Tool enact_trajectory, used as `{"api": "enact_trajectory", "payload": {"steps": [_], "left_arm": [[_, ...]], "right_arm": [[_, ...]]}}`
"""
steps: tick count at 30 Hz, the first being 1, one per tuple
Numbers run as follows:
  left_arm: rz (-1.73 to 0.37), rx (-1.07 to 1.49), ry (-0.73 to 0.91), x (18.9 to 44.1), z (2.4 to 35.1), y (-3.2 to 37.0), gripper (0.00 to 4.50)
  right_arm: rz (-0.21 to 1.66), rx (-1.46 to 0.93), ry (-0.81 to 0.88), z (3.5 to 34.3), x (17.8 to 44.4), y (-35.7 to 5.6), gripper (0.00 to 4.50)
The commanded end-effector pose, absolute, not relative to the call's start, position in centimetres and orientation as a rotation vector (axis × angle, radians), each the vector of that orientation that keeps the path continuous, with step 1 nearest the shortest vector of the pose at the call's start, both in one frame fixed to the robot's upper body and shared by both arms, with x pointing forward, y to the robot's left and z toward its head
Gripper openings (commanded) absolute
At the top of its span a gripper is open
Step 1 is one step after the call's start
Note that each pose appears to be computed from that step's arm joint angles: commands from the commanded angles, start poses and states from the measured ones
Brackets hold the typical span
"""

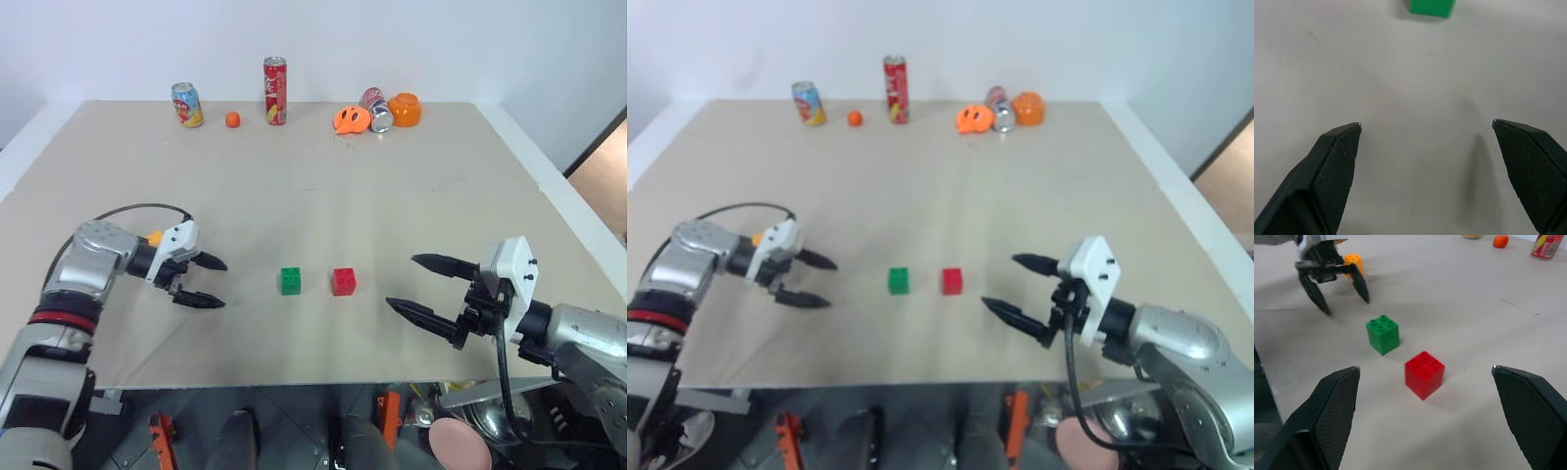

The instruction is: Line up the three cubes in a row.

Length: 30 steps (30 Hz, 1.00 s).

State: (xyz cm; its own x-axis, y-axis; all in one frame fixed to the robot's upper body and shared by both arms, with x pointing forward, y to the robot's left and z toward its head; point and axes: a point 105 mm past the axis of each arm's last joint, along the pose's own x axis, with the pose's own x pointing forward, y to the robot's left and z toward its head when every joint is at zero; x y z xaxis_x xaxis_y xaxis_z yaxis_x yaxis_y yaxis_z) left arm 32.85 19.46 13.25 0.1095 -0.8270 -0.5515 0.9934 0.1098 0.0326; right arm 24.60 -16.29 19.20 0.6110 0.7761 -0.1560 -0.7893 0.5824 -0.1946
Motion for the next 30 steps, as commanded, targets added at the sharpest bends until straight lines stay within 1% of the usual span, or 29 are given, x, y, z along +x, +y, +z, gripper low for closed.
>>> {"api": "enact_trajectory", "payload": {"steps": [1,5,8,11,13,17,23,26,30], "left_arm": [[-1.451,0.366,0.368,31.6,16.6,17.9,4.45],[-1.413,0.241,0.264,30.6,19.5,16.3,4.45],[-1.304,0.161,0.166,30.5,22.0,16.3,4.45],[-1.220,0.125,0.118,30.6,23.0,16.7,4.45],[-1.120,0.096,0.075,30.8,23.6,17.3,4.45],[-0.901,0.139,0.063,30.7,22.7,18.8,4.45],[-0.614,0.139,0.040,29.5,21.2,21.0,4.45],[-0.462,0.144,0.023,29.4,20.8,22.7,4.45],[-0.315,0.133,0.021,29.2,20.5,24.9,4.45]], "right_arm": [[0.932,-0.288,0.020,19.8,25.5,-16.0,4.50],[0.865,-0.292,-0.037,20.4,28.0,-15.9,4.50],[0.700,-0.277,-0.103,21.4,32.3,-16.3,4.50],[0.604,-0.267,-0.123,21.9,34.7,-16.6,4.50],[0.578,-0.236,-0.132,22.3,36.1,-16.4,4.50],[0.645,-0.230,-0.131,22.3,36.4,-15.1,4.50],[0.761,-0.219,-0.126,21.7,36.5,-12.5,4.50],[0.859,-0.216,-0.129,21.5,36.0,-10.6,4.50],[1.003,-0.238,-0.123,21.0,34.8,-8.6,4.50]]}}
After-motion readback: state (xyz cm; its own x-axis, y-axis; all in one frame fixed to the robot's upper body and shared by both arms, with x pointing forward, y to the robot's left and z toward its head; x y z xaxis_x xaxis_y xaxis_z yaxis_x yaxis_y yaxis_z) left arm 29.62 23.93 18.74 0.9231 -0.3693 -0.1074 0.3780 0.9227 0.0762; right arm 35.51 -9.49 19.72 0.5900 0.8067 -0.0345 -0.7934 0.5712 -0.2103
